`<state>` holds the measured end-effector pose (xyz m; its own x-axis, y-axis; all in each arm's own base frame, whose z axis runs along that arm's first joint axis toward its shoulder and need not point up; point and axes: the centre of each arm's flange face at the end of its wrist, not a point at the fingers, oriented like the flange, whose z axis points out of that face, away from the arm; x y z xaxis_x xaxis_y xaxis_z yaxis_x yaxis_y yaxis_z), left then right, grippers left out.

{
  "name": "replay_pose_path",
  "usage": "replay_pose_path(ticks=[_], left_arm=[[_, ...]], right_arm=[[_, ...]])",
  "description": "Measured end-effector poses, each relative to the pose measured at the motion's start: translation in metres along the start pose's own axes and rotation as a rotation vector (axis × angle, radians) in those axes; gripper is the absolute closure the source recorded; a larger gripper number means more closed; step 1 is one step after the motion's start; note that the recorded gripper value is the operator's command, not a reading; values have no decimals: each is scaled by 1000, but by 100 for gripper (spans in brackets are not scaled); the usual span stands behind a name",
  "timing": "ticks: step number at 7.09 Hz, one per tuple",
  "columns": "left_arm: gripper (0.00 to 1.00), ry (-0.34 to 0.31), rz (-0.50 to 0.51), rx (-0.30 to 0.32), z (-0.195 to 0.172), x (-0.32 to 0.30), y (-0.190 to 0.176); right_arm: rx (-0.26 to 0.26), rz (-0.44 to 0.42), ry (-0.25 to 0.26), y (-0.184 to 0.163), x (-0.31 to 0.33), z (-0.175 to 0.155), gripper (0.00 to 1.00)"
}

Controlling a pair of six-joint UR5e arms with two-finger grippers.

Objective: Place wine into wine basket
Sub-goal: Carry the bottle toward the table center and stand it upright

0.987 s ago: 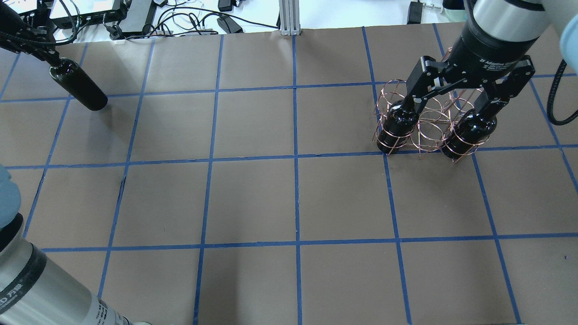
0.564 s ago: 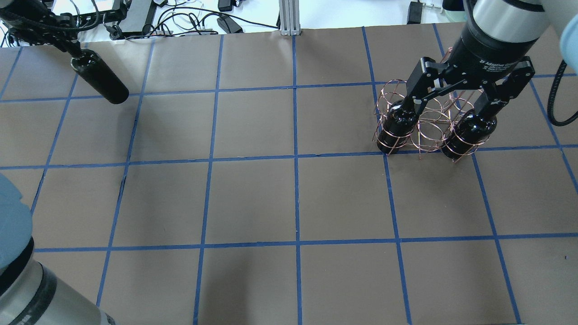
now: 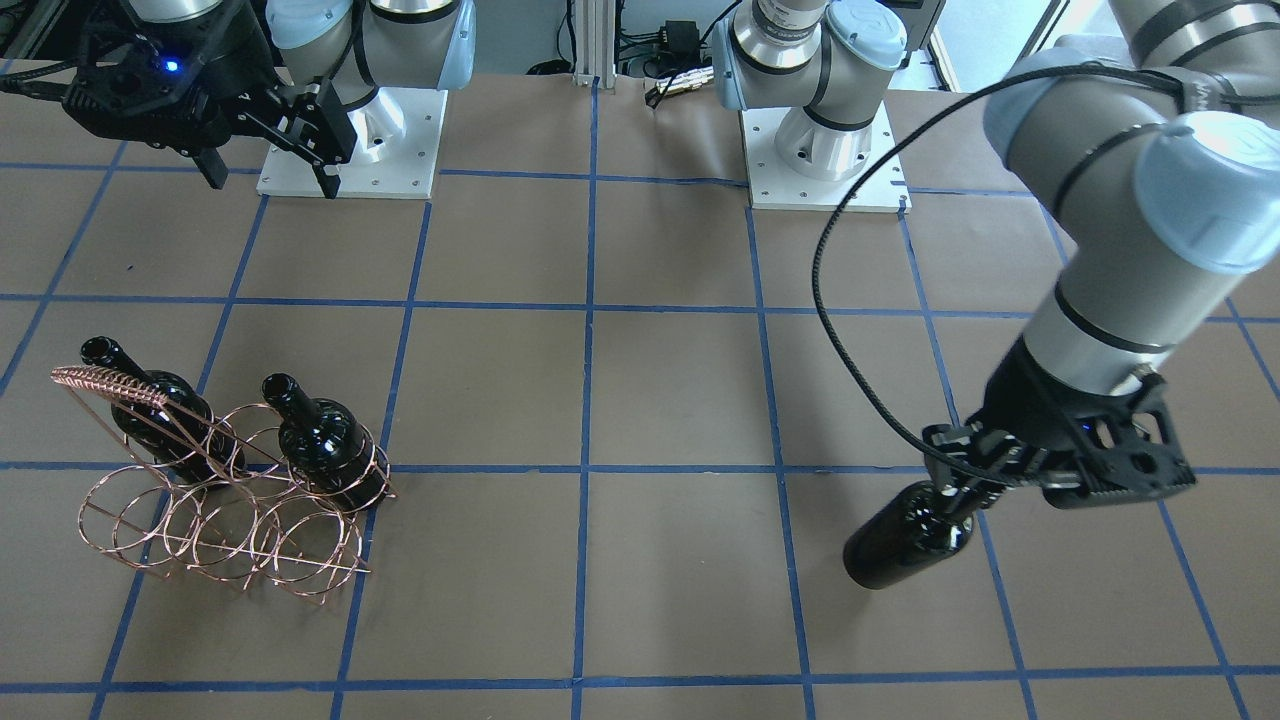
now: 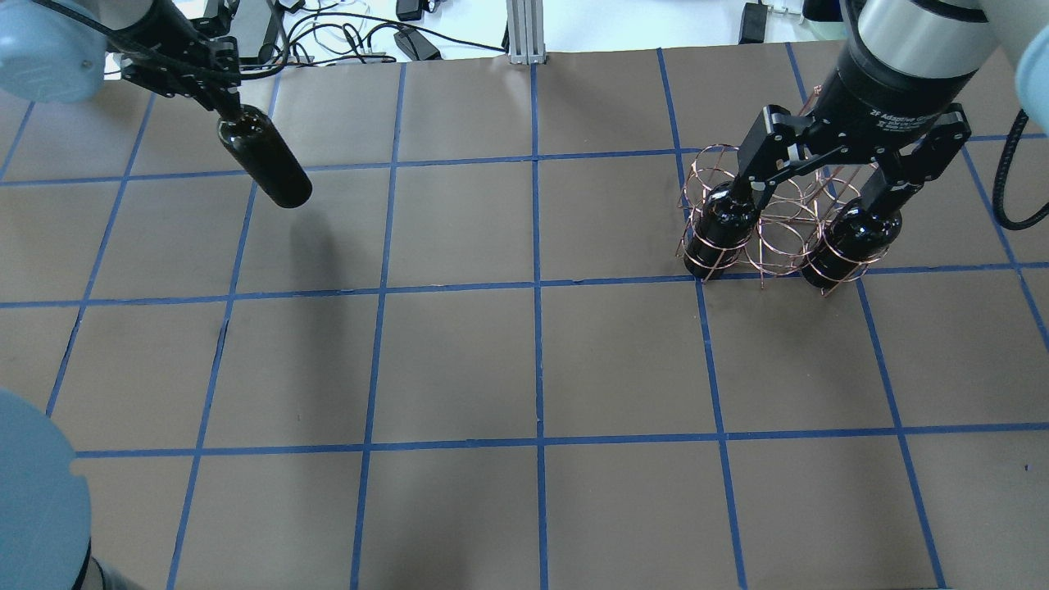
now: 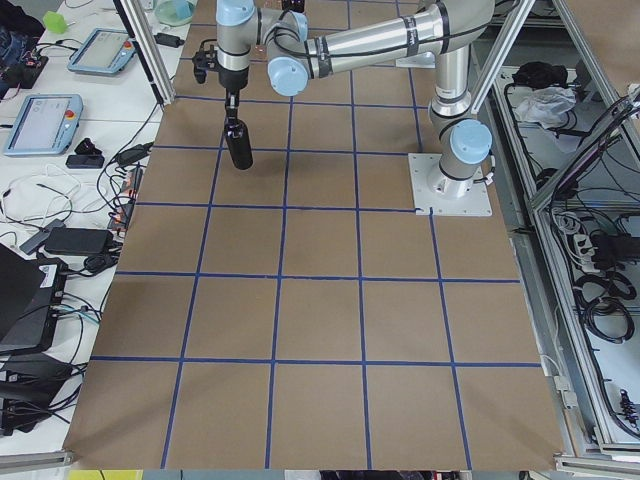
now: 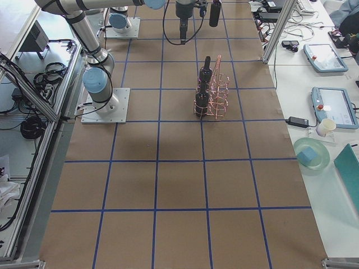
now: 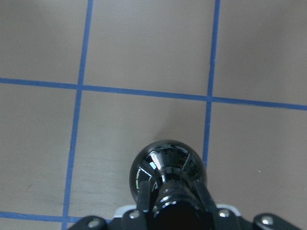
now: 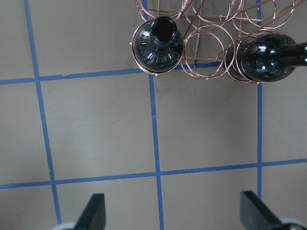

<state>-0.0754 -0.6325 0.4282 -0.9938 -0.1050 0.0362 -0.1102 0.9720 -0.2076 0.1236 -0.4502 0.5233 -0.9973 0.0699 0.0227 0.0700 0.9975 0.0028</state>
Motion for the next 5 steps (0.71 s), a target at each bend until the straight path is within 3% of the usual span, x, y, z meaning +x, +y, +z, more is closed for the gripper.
replay_pose_path(ticks=[5], left_arm=[[100,42,-29,-27,9,140,103]], right_arm=[[-1,0,0,1,0,0,0]])
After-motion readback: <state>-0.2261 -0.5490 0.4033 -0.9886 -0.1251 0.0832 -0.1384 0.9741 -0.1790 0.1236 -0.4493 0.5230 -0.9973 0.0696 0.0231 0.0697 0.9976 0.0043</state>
